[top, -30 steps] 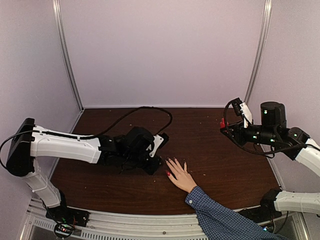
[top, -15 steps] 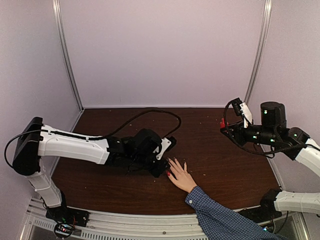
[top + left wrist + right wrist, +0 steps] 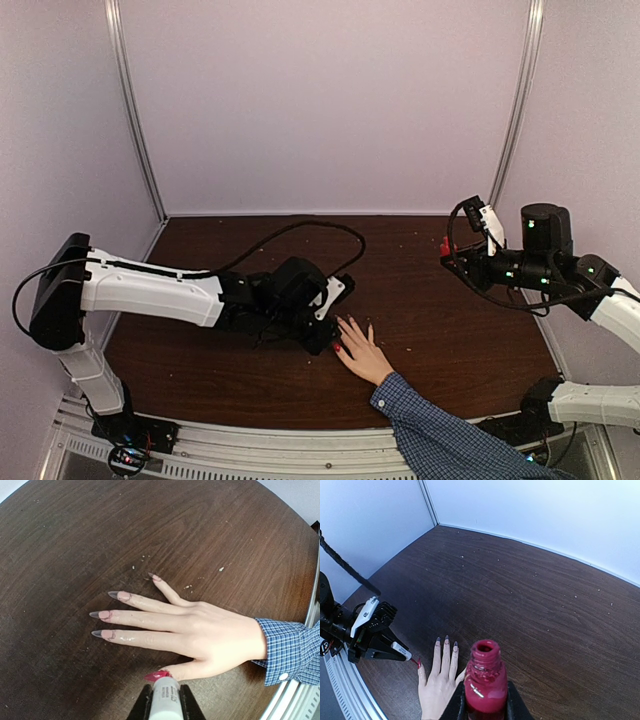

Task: Paint the nails
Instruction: Paint the nail with the hand.

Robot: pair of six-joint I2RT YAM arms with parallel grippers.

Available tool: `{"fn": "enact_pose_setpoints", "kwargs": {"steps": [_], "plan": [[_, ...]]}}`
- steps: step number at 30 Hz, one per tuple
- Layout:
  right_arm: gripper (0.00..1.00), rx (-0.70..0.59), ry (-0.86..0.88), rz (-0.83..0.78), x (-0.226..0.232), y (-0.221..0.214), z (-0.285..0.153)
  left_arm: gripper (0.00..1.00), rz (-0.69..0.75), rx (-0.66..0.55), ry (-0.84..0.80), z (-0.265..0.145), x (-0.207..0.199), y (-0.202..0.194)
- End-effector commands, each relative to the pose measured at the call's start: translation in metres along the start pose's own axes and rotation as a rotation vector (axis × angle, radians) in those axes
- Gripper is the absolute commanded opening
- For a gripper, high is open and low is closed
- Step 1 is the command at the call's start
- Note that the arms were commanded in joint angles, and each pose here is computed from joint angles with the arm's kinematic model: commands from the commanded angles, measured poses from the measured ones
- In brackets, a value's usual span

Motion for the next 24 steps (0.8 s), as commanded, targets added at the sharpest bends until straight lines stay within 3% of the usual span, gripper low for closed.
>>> {"fn": "enact_pose_setpoints", "kwargs": {"steps": [1, 24], "plan": [[0.0, -0.02, -0.011, 0.0, -0.0013, 0.0033, -0.0027, 0.0, 0.005, 0.002, -0.004, 0.0044, -0.0022, 0.0033], [0.0, -0.016, -0.012, 0.001, -0.0016, 0.0027, -0.0019, 0.0, -0.001, 0.014, 0.02, 0.0073, -0.0011, 0.0048]]}}
Point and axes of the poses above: each gripper's point midway between its finger pads, its own z axis out along the fingers, its own x axis along the line the jaws close on, y = z × x, the point moved 9 cm from there along -z, back along the fingers, and after that the axes turned 1 degree about z, right-handed, at the moved point
